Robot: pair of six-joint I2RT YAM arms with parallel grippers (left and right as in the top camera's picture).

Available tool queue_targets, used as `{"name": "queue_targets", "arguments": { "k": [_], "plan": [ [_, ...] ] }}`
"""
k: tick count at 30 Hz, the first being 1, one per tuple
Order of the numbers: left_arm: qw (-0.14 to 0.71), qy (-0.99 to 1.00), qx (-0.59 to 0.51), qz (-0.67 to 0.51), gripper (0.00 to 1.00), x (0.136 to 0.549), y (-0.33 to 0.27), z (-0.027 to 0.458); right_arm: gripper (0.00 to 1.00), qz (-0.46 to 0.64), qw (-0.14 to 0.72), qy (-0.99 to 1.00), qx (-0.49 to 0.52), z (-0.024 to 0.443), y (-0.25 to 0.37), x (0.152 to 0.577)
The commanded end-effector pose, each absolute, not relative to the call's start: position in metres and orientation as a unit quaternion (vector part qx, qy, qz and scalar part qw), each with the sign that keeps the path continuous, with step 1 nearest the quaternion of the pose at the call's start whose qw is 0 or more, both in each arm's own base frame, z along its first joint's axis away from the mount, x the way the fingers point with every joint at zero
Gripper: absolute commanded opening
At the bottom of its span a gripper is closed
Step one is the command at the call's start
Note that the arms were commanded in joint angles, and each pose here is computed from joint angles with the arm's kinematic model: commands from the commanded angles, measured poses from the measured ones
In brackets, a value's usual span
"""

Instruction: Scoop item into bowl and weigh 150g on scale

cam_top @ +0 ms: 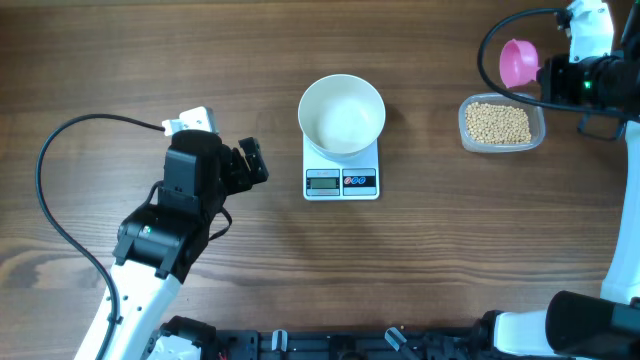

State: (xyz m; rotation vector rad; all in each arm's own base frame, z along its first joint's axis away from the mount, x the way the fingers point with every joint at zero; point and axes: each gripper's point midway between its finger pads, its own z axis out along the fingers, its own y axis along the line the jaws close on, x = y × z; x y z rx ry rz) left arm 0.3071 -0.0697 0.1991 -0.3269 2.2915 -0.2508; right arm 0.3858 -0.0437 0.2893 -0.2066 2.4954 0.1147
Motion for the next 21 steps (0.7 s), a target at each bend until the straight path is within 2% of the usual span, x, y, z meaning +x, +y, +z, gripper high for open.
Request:
{"name": "queue_targets", "arguments": {
  "k": [1,7,9,11,15,19,21],
  "plan": [
    [0.398,0.903,-0.133,-0.09,1.0,0.309,-0.065,0.198,0.04,0.077,0.319,0.944,-0.025,0.29,-0.04,0.393],
    [0.394,0.904,-0.133,-0.099,1.0,0.308,-0.068,0.198,0.04,0.149,0.303,0.941,-0.021,0.291,-0.016,0.384],
    [0.367,0.909,-0.102,-0.167,1.0,0.302,-0.094,0.197,0.04,0.15,0.3,0.942,-0.021,0.29,-0.016,0.382],
    [0.381,0.901,-0.095,-0.186,1.0,0.307,-0.101,0.206,0.04,0.147,0.306,0.94,-0.025,0.291,-0.017,0.385],
    [0.41,0.887,-0.098,-0.187,1.0,0.317,-0.1,0.217,0.04,0.096,0.328,0.94,-0.017,0.294,-0.035,0.396],
    [0.415,0.891,-0.126,-0.133,1.0,0.328,-0.082,0.205,0.04,0.046,0.373,0.927,-0.014,0.308,-0.053,0.416],
    [0.413,0.885,-0.177,-0.121,1.0,0.339,-0.073,0.196,0.04,0.031,0.404,0.914,-0.038,0.318,-0.056,0.428]
  ]
}}
